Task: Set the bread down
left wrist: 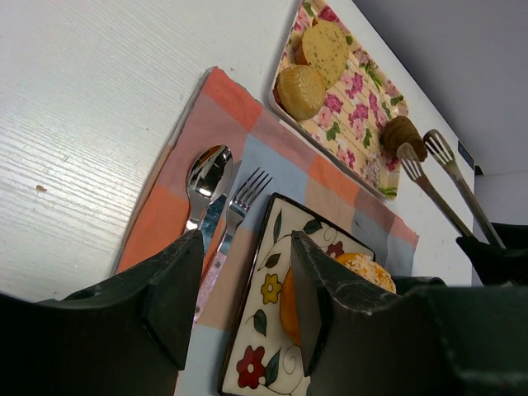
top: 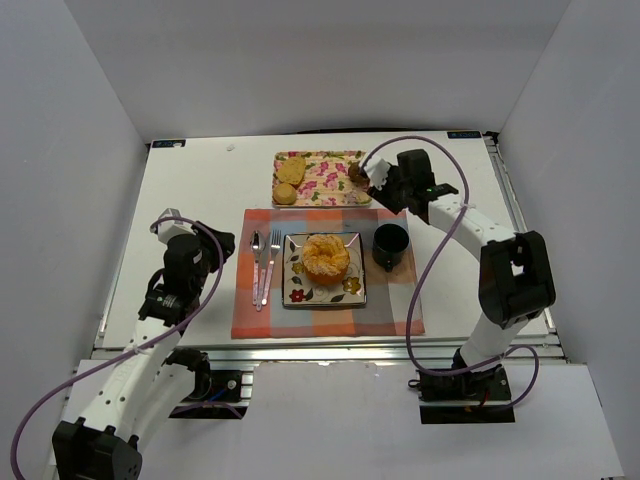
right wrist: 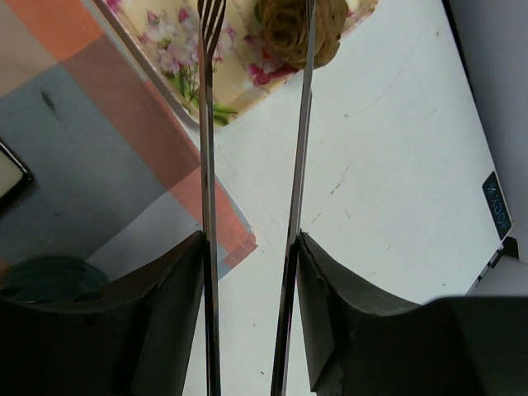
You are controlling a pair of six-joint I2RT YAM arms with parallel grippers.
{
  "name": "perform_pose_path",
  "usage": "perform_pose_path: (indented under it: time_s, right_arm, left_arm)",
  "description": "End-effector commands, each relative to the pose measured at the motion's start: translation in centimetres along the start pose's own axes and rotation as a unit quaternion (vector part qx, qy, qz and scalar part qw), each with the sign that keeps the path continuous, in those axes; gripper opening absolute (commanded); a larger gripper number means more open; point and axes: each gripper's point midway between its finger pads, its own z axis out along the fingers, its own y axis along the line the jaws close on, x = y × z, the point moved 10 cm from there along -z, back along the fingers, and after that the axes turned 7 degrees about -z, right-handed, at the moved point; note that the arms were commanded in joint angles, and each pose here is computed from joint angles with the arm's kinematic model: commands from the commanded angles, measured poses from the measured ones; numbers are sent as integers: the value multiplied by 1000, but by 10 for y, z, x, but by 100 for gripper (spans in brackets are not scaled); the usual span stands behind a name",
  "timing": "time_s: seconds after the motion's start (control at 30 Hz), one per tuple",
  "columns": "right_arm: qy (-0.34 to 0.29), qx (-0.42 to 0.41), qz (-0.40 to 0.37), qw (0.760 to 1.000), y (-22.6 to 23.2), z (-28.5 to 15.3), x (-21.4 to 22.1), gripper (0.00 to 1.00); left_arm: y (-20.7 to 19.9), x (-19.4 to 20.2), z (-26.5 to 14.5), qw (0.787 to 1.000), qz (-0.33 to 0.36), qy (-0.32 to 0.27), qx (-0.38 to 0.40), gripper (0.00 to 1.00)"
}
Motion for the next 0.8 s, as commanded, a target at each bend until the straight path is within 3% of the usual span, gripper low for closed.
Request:
perform_pose_path:
  time_s: [0.0, 0.6, 0.7, 0.77]
  right_arm:
    - [-15, 50, -14, 999, -26, 2, -12, 52]
    - [17, 67, -12, 998, -32, 16, -3, 50]
    - [23, 54, -11, 998, -27, 20, 0, 46]
    - [25, 47, -8, 999, -27, 21, 1, 33]
  left_arm:
    - [-2, -3, 0, 1000, 1, -7, 5, 57]
    - [-1, -3, -2, 1000, -1, -9, 5, 57]
    - [-2, -4, -2, 1000, 2, -9, 4, 57]
    - [-2, -5, -3, 1000, 1, -10, 4, 57]
